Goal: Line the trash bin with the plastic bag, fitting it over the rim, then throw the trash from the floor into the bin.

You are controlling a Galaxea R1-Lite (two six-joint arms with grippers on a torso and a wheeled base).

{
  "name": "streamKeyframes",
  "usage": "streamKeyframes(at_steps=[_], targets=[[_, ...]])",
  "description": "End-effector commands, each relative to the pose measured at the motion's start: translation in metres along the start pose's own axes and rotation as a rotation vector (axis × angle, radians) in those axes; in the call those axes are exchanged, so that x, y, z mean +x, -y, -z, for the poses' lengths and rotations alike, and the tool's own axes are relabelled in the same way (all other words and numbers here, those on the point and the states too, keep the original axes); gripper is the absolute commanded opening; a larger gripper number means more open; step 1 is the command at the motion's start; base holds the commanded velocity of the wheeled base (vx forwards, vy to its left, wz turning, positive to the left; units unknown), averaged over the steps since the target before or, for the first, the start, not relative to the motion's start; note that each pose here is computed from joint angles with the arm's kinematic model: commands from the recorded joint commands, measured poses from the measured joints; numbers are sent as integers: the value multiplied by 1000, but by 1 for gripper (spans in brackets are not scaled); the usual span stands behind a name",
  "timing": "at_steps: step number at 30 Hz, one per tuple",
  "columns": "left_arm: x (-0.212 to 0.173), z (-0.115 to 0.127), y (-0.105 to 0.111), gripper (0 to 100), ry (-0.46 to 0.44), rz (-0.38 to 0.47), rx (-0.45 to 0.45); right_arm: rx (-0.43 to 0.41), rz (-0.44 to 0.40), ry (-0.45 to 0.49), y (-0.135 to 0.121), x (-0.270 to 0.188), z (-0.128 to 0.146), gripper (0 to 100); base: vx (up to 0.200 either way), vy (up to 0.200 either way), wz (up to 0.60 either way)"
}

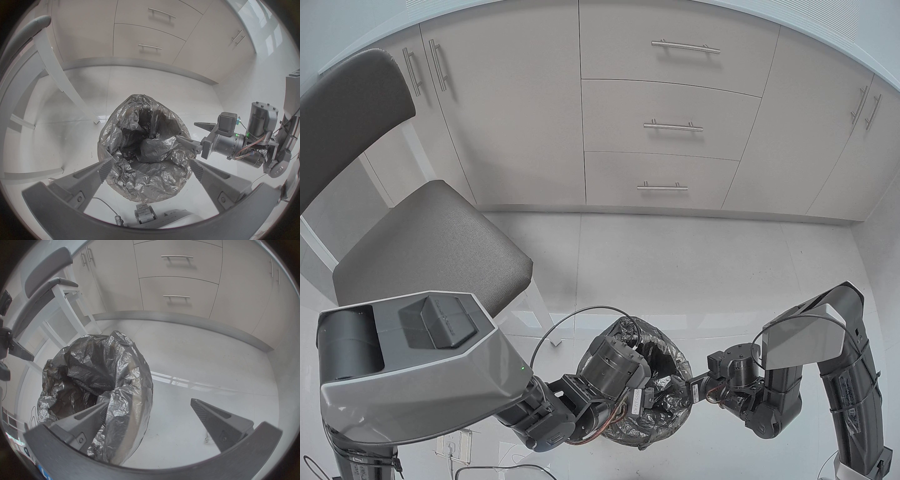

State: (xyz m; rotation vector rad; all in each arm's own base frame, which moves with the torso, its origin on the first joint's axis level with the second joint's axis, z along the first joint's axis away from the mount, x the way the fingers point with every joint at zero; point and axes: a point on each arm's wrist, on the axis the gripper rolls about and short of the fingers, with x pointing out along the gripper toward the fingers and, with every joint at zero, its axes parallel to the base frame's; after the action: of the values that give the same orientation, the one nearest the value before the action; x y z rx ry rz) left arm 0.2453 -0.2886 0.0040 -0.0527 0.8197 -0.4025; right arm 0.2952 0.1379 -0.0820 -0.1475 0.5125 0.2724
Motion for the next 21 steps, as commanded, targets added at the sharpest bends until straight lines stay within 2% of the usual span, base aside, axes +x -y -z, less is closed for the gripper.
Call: streamKeyframes(at_steps=[1, 21], targets=[[1, 0, -1, 100, -2, -4, -2, 3, 12, -3, 2, 0, 1, 100, 0, 0, 0], [1, 0, -1, 100, -2, -2, -4, 32, 62, 6, 21, 0, 0, 100, 0, 0, 0]])
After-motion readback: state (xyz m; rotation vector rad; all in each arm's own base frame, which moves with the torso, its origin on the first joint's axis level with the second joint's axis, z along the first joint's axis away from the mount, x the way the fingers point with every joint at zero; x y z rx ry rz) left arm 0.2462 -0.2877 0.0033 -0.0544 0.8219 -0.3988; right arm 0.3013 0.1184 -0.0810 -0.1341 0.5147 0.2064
